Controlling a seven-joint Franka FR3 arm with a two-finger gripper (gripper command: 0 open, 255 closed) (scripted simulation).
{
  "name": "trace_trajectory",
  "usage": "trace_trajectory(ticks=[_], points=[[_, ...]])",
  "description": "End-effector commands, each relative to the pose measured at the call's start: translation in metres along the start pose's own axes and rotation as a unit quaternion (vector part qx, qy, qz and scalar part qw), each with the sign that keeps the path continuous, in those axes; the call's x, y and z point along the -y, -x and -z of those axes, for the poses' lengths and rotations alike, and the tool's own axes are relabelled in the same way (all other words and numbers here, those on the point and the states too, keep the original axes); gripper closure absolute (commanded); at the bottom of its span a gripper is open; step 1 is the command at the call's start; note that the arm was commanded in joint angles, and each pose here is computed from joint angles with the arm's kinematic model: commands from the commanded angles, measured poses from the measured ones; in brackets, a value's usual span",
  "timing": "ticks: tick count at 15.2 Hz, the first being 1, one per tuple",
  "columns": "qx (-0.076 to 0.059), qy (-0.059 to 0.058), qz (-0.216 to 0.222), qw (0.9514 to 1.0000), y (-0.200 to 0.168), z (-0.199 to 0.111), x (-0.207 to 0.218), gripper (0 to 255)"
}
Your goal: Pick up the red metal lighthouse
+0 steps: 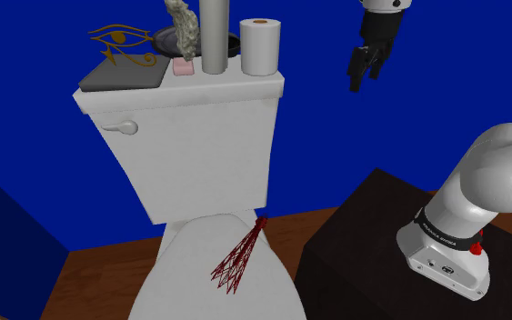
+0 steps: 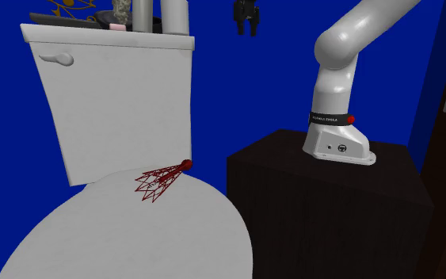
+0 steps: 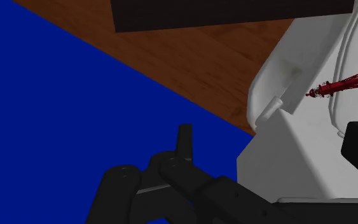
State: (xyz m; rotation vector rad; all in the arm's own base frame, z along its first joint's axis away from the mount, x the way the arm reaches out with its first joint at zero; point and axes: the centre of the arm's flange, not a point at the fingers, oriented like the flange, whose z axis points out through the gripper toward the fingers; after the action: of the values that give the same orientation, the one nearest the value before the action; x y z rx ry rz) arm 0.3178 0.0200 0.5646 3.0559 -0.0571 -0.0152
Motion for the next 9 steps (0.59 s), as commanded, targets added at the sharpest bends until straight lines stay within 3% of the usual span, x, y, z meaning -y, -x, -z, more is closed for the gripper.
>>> trace_trajectory(ticks=[1,5,9], points=[[0.0,0.0,0.0,1.0,0.0,0.0,0.0,0],[0.01,-0.014,-0.053,0.9984,0.005,-0.041,0.027,0],[0.021,-0.029,-0.106,0.9937,0.008,-0.082,0.056,0]])
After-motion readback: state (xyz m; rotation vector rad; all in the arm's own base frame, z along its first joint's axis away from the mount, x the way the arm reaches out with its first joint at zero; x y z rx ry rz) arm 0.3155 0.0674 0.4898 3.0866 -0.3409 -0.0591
